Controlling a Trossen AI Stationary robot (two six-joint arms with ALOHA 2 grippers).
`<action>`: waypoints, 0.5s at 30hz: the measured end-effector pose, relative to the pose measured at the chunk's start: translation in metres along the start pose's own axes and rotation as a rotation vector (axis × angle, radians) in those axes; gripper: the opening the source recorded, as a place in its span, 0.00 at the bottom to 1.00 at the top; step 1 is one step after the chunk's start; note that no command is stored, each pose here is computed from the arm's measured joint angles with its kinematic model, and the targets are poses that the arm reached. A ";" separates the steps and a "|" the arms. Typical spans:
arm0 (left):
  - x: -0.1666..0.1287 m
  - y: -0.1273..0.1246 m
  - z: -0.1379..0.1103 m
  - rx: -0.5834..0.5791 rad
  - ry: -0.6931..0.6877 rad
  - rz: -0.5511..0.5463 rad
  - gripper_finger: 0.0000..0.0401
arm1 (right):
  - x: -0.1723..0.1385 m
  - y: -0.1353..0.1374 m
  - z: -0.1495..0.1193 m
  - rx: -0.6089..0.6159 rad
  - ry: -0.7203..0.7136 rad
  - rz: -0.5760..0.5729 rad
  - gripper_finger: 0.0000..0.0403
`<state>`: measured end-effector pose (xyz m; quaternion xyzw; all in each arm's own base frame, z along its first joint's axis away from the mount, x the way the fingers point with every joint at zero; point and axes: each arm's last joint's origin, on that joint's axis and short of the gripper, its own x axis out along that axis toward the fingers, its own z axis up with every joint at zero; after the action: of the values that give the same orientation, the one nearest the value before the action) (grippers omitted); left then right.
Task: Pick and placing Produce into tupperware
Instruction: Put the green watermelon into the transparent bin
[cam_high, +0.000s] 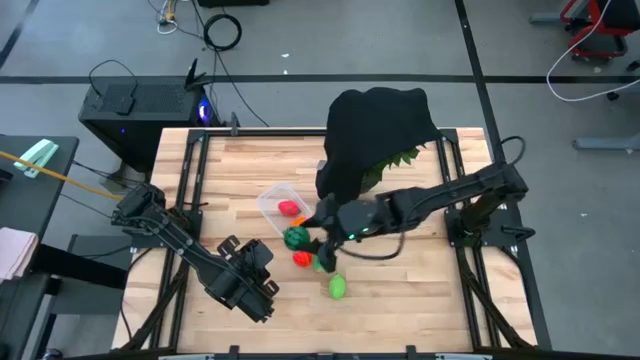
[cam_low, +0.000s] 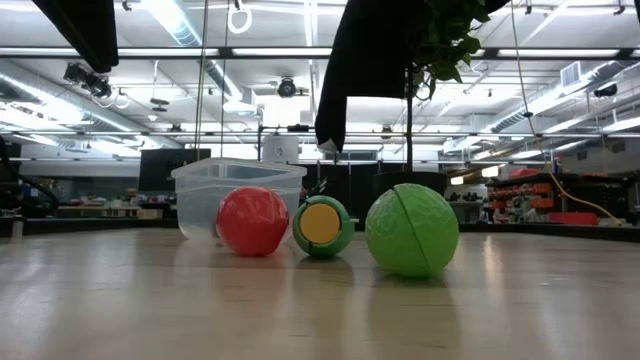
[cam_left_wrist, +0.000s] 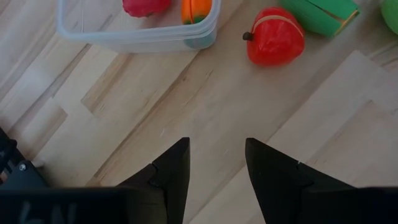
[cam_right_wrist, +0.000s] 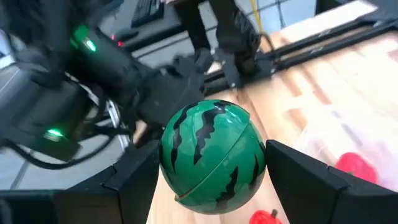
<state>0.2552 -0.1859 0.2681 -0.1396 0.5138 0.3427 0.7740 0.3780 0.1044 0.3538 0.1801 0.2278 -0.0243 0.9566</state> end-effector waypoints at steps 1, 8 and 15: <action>0.000 0.000 0.000 0.000 0.001 0.000 0.40 | 0.008 -0.001 -0.003 -0.001 0.010 -0.008 0.71; -0.003 0.002 -0.006 0.004 0.030 0.014 0.40 | 0.045 -0.013 -0.021 -0.003 0.050 -0.092 0.71; -0.008 0.005 -0.018 0.014 0.054 0.051 0.40 | 0.074 -0.017 -0.038 -0.011 0.057 -0.117 0.71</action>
<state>0.2370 -0.1955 0.2684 -0.1302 0.5405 0.3545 0.7518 0.4259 0.1047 0.2832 0.1617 0.2654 -0.0739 0.9476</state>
